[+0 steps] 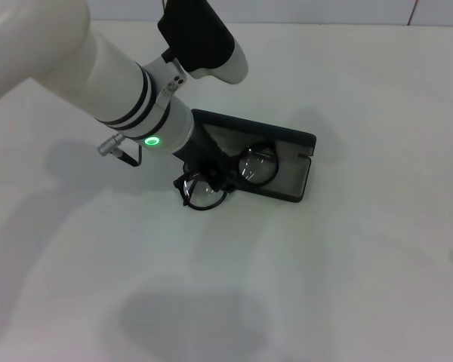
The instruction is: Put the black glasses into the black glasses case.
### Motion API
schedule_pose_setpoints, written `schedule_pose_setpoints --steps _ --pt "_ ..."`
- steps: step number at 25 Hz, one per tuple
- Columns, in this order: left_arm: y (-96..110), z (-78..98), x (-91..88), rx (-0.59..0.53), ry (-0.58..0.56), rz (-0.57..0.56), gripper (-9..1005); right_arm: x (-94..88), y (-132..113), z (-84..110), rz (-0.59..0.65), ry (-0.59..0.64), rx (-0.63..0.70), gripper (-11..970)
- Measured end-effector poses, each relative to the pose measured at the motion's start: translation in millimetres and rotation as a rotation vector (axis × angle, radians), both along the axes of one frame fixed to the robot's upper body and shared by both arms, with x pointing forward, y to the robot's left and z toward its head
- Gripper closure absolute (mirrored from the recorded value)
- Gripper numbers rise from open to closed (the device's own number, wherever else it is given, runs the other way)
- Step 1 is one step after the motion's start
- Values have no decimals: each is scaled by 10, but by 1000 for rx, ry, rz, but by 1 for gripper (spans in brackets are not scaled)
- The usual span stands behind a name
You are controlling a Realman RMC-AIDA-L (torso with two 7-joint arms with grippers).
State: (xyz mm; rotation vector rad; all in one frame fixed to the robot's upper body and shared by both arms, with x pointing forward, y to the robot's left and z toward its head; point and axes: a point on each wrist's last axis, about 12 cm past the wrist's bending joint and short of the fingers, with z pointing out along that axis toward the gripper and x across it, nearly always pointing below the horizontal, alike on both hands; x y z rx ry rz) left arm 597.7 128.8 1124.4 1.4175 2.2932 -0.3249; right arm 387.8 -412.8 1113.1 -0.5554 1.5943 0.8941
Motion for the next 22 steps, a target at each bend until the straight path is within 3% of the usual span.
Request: schedule_pose_setpoints --steps 22 --pt "-89 -77 -53 47 -22 -8 558 -30 11 -24 2 0 13 520"
